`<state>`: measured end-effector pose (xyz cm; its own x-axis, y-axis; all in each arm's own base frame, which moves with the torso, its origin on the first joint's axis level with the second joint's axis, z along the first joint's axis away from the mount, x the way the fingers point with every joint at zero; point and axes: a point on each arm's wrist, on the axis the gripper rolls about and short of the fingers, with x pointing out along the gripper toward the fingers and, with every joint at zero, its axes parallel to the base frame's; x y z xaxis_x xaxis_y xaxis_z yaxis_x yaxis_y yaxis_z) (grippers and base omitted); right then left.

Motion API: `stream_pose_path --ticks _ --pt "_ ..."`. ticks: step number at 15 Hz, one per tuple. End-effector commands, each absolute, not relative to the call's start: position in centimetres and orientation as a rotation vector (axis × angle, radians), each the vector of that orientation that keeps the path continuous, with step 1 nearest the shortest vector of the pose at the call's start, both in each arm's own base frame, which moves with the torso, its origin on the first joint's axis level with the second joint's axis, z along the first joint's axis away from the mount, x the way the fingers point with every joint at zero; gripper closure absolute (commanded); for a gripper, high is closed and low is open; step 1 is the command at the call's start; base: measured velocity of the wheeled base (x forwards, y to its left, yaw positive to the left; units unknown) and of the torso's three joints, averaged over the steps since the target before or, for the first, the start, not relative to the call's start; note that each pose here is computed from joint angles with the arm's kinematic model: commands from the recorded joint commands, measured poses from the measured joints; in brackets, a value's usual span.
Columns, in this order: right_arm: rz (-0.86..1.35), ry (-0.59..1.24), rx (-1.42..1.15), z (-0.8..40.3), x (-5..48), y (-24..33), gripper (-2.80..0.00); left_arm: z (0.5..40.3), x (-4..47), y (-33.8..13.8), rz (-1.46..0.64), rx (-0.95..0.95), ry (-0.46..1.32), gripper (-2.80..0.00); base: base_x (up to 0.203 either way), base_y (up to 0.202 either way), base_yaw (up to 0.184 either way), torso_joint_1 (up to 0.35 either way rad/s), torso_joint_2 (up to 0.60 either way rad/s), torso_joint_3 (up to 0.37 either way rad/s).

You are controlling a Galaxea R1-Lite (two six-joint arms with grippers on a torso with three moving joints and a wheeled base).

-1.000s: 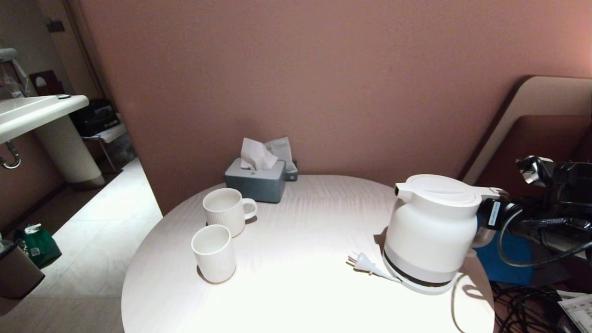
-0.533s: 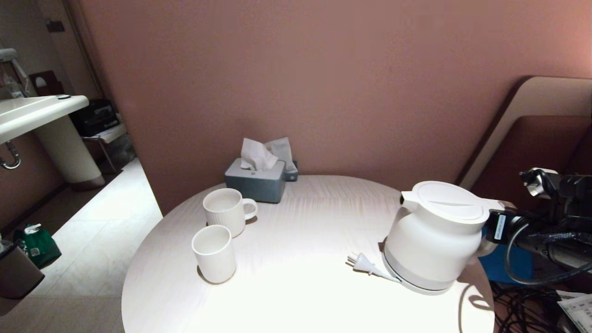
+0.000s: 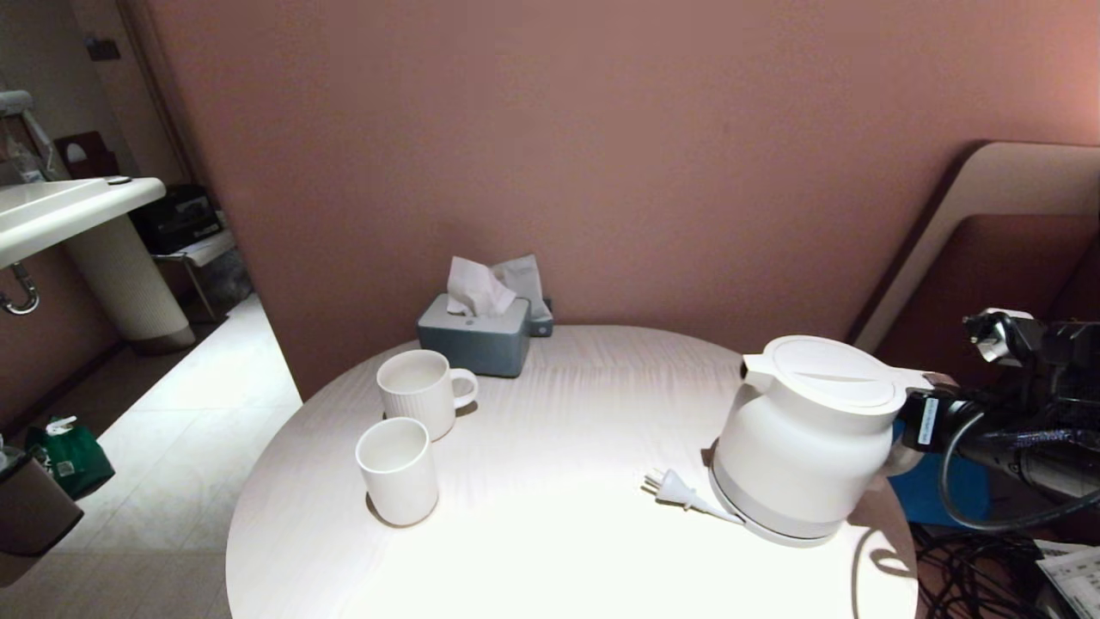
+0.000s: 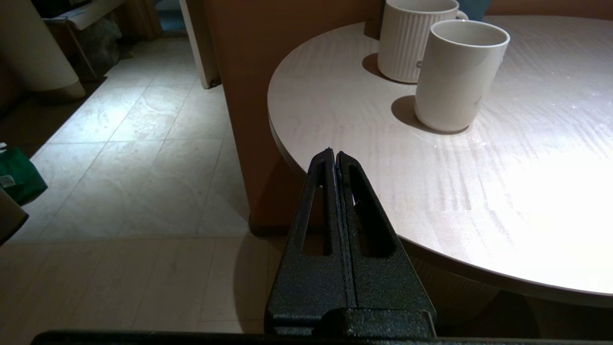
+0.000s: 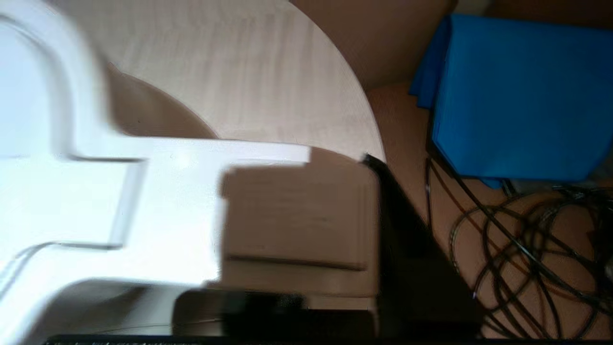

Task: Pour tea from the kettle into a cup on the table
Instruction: Put down the kettle on the table

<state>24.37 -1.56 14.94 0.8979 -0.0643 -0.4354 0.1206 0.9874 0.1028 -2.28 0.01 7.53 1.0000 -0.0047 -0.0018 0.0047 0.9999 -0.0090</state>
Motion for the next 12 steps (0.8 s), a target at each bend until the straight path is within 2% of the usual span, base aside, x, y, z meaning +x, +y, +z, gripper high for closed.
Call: stream_pose_path --ticks 1,12 --pt "-0.1 0.442 0.127 15.0 24.4 -1.6 -2.8 7.5 -2.3 0.0 -0.005 -0.009 0.003 0.0 0.0 0.0 0.0 0.0 0.0 0.0" --pt "-0.099 0.459 0.092 14.8 22.7 -1.5 -2.8 7.5 -2.3 0.0 -0.005 -0.009 0.003 0.0 0.0 0.0 0.0 0.0 0.0 0.0"
